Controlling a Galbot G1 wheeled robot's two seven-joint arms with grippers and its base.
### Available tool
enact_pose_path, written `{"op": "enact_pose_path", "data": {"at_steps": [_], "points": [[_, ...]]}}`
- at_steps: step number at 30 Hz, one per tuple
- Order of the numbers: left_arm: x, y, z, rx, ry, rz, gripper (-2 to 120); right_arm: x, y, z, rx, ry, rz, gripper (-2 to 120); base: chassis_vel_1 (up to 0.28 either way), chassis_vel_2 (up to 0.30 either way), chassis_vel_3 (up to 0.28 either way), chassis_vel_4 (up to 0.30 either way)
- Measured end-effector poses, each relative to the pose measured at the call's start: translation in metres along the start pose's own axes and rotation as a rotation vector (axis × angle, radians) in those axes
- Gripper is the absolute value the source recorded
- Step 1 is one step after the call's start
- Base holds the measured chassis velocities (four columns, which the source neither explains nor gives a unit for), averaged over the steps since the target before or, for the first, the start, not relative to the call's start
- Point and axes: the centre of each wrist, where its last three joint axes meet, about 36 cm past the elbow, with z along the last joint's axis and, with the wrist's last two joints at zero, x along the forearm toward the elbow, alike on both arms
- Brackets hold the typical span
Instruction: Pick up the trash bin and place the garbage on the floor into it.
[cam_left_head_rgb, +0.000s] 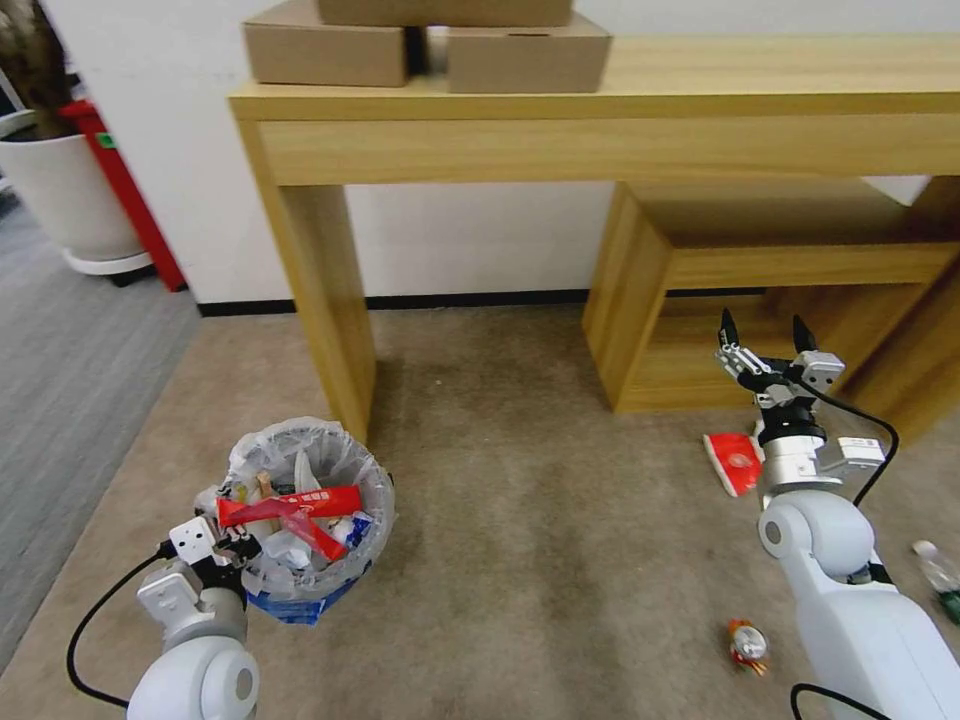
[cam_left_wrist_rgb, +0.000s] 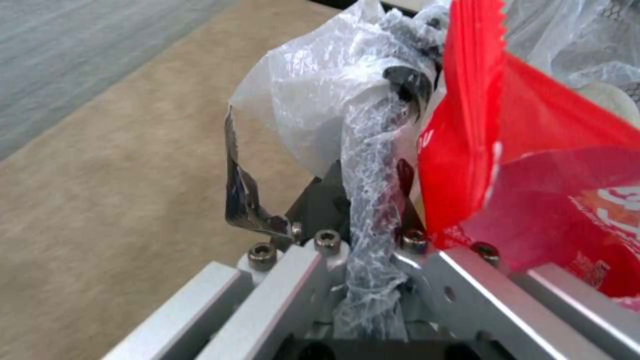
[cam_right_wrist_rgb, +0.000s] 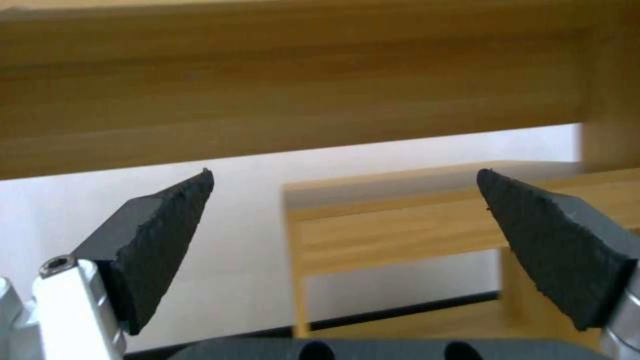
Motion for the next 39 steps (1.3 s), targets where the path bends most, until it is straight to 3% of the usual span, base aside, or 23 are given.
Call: {"op": "enact_pose_path", "data": {"at_steps": [29,39], "points": [[0.001,0.003,0.000,0.003,-0.010,-0.006,0,0.011,0.005,0.004,-0.017,-0.011,-0.015,100,-0.124,-0.122,-0.120,-0.120],[0.000,0.004,0.001,0.004,-0.009,-0.016,0,0.014,0.010,0.009,-0.026,-0.008,-0.013,100,-0.015,-0.013,-0.018,-0.022]]}}
